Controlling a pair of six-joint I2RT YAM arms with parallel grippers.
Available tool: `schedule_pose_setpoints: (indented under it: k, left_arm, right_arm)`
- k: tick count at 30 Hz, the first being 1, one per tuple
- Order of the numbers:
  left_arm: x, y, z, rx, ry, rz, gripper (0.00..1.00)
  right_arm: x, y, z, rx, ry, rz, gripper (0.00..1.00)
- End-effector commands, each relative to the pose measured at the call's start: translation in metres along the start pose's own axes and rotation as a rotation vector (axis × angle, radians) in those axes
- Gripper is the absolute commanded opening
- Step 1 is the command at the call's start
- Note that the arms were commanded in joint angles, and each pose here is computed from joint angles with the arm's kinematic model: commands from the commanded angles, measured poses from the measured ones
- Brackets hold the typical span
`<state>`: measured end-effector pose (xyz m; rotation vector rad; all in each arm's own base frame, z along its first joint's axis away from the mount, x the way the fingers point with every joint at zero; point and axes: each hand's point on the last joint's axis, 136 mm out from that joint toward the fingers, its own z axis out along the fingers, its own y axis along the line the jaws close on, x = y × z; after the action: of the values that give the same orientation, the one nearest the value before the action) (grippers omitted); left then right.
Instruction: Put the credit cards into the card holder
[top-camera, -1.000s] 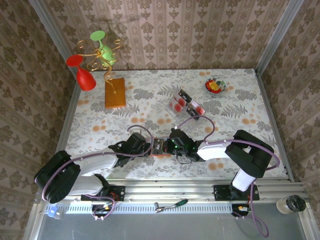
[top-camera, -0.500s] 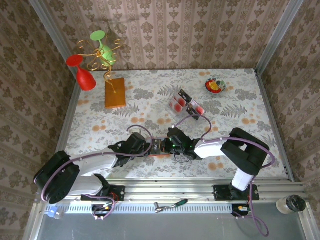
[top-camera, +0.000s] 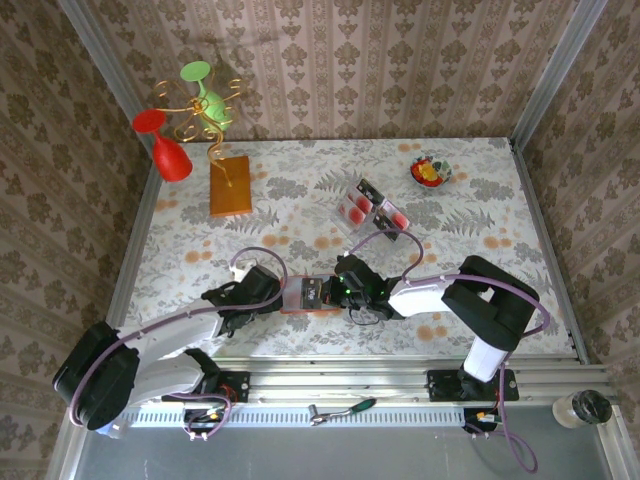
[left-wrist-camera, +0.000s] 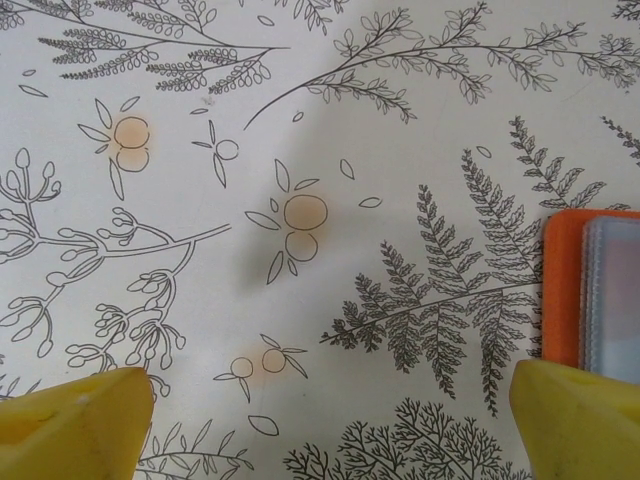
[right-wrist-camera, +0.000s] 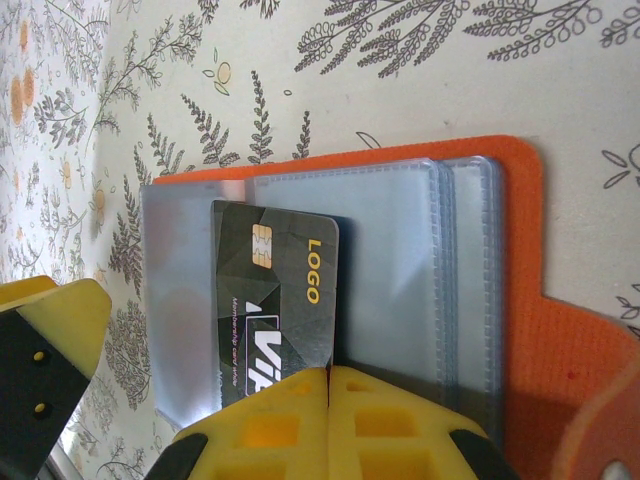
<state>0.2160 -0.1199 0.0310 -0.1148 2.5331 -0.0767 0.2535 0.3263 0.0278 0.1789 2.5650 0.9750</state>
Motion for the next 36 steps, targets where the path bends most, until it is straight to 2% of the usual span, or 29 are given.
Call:
schedule_pose_setpoints:
  k: [1,19,31,36]
  left_arm:
    - [0.008,0.005,0.005,-0.023,0.03,-0.002,0.93]
    - [0.017,-0.005,0.021,-0.033,0.093,0.045,0.93]
    - [0.02,-0.008,0.026,-0.019,0.103,0.052,0.92]
    - [0.02,-0.009,0.027,-0.012,0.101,0.053,0.92]
  right_arm:
    - [0.002,-0.006,-0.001,0.045,0.023,-0.005,0.0]
    - [0.001,-0.003,0.0,0.104,0.064,-0.009,0.0]
    - [0.005,0.004,0.01,0.076,0.097,-0.006,0.0]
    - [0.006,0.02,0.014,0.024,0.132,-0.049,0.0]
